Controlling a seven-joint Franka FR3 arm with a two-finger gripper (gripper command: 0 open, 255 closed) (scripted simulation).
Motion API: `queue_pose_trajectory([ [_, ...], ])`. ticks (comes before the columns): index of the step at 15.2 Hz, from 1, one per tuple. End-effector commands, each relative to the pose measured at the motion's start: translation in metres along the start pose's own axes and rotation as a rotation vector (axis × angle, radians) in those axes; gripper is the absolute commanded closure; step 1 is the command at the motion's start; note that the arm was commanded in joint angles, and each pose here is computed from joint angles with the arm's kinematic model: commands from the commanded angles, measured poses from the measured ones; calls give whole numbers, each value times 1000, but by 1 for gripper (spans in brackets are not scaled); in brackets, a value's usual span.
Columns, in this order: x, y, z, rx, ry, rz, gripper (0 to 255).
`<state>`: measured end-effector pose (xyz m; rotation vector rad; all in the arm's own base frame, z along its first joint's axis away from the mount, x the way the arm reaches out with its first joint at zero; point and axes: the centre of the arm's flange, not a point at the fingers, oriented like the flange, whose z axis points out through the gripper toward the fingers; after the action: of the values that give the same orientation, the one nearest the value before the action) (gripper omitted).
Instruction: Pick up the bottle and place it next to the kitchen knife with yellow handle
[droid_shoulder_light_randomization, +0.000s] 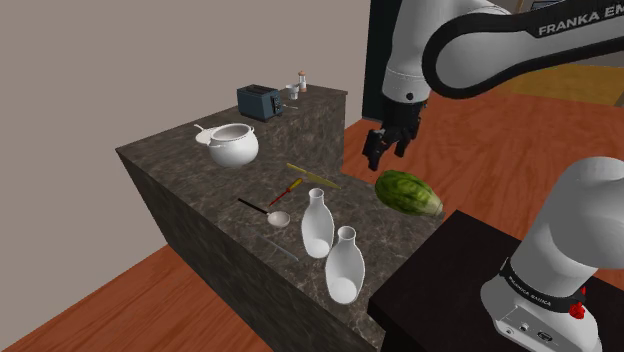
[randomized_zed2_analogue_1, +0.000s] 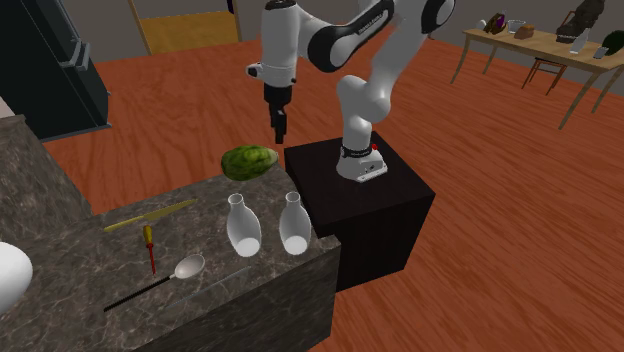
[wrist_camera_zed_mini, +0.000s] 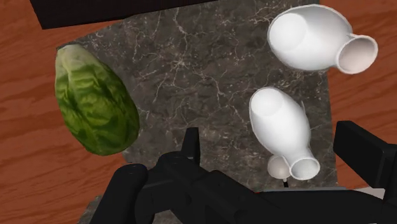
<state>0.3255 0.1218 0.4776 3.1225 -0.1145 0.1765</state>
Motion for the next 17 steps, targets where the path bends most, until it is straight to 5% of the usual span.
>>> queue_pose_trajectory([
  [1, -3, -18, 17, 1, -8, -1, 0],
  [13, -26, -131, 124, 4, -59, -10, 0],
  [17, -28, -134, 143, 4, -61, -10, 0],
])
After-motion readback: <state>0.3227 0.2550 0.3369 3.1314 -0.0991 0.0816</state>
